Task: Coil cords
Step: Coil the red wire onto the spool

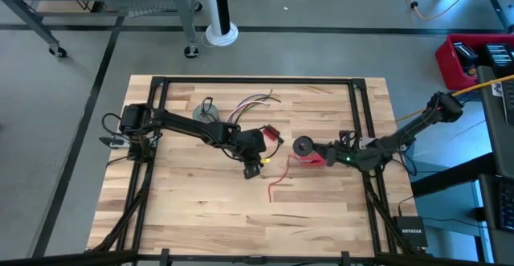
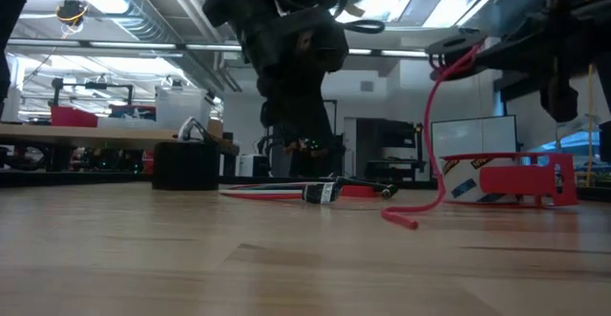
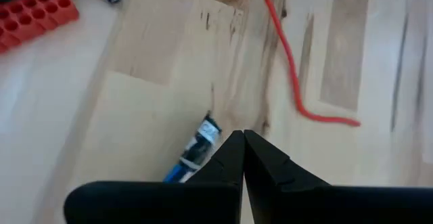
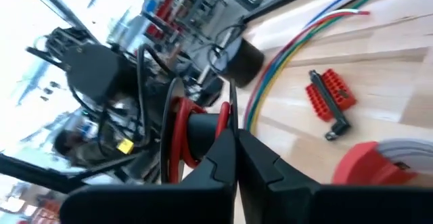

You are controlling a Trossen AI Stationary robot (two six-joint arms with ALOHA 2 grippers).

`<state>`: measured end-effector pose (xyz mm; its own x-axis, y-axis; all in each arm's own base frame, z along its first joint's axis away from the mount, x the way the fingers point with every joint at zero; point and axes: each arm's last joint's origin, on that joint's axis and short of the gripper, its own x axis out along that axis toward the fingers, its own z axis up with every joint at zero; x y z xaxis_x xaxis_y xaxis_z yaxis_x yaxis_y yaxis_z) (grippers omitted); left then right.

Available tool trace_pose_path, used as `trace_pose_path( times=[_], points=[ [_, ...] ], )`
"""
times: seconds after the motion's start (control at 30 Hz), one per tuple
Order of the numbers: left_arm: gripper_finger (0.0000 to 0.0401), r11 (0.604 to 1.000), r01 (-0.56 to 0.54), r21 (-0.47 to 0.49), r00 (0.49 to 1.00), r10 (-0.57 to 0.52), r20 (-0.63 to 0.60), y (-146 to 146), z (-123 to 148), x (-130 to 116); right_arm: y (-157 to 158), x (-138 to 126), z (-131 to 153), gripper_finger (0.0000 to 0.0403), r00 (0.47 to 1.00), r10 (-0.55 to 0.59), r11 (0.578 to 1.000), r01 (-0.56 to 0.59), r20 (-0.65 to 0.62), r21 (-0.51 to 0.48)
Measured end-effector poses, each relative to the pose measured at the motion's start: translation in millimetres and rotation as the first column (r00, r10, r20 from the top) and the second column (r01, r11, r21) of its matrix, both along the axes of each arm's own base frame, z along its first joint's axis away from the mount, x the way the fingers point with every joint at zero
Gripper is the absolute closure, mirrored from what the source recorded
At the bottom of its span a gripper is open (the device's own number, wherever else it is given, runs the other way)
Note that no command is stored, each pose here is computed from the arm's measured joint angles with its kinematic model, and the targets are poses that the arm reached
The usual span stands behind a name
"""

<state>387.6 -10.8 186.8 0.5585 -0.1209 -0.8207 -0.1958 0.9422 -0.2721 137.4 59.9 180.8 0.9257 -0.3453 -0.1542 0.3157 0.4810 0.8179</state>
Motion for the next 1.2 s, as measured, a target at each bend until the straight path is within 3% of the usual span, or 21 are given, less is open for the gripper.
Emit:
trace_pose_path(
  times=[0.27,0.43,0.63,0.73,0.8,0.9,1.0,1.07,1.13,1.2],
  points=[
    [0.0400,0.975,0.150,0.162,0.988,-0.151,-0.002,2.5,33.4,-21.0,-3.1,-6.2,-7.5,0.0400,0.994,0.046,0.999,-0.049,0.102,0.021],
    [0.0400,0.949,0.069,0.308,0.996,-0.048,-0.073,13.4,54.2,-57.4,-2.9,-7.4,-0.2,0.0400,0.985,0.102,0.995,-0.097,0.141,-0.038],
    [0.0400,0.935,-0.132,0.329,0.991,0.136,0.010,20.8,64.5,-122.5,-3.2,-8.1,6.1,0.0400,0.978,0.113,0.992,-0.102,0.178,-0.071],
    [0.0400,0.918,-0.269,0.293,0.962,0.243,0.125,21.8,59.4,-154.7,-3.1,-8.0,6.1,0.0400,0.978,0.113,0.992,-0.102,0.177,-0.073],
    [0.0400,0.908,-0.362,0.213,0.921,0.312,0.234,21.0,49.5,-169.4,-3.1,-8.0,6.4,0.0400,0.977,0.113,0.992,-0.102,0.180,-0.071],
    [0.0400,0.889,-0.458,0.009,0.802,0.408,0.437,19.8,31.4,-178.5,-3.1,-8.0,6.8,0.0400,0.977,0.112,0.992,-0.101,0.184,-0.069],
    [0.0400,0.872,-0.450,-0.194,0.643,0.467,0.606,16.6,12.3,-179.1,-3.2,-8.1,8.4,0.0400,0.974,0.111,0.993,-0.100,0.200,-0.061],
    [0.0400,0.869,-0.418,-0.264,0.575,0.478,0.663,13.9,1.5,-177.6,-3.2,-8.2,9.0,0.0400,0.972,0.110,0.993,-0.100,0.206,-0.060],
    [0.0399,0.873,-0.394,-0.287,0.555,0.475,0.683,10.5,-7.3,-172.7,-3.2,-8.2,9.3,0.0400,0.972,0.110,0.993,-0.099,0.207,-0.063],
    [0.0399,0.878,-0.385,-0.284,0.571,0.469,0.674,7.0,-16.0,-163.5,-3.3,-8.2,9.7,0.0400,0.972,0.111,0.993,-0.099,0.209,-0.068]
  ],
)
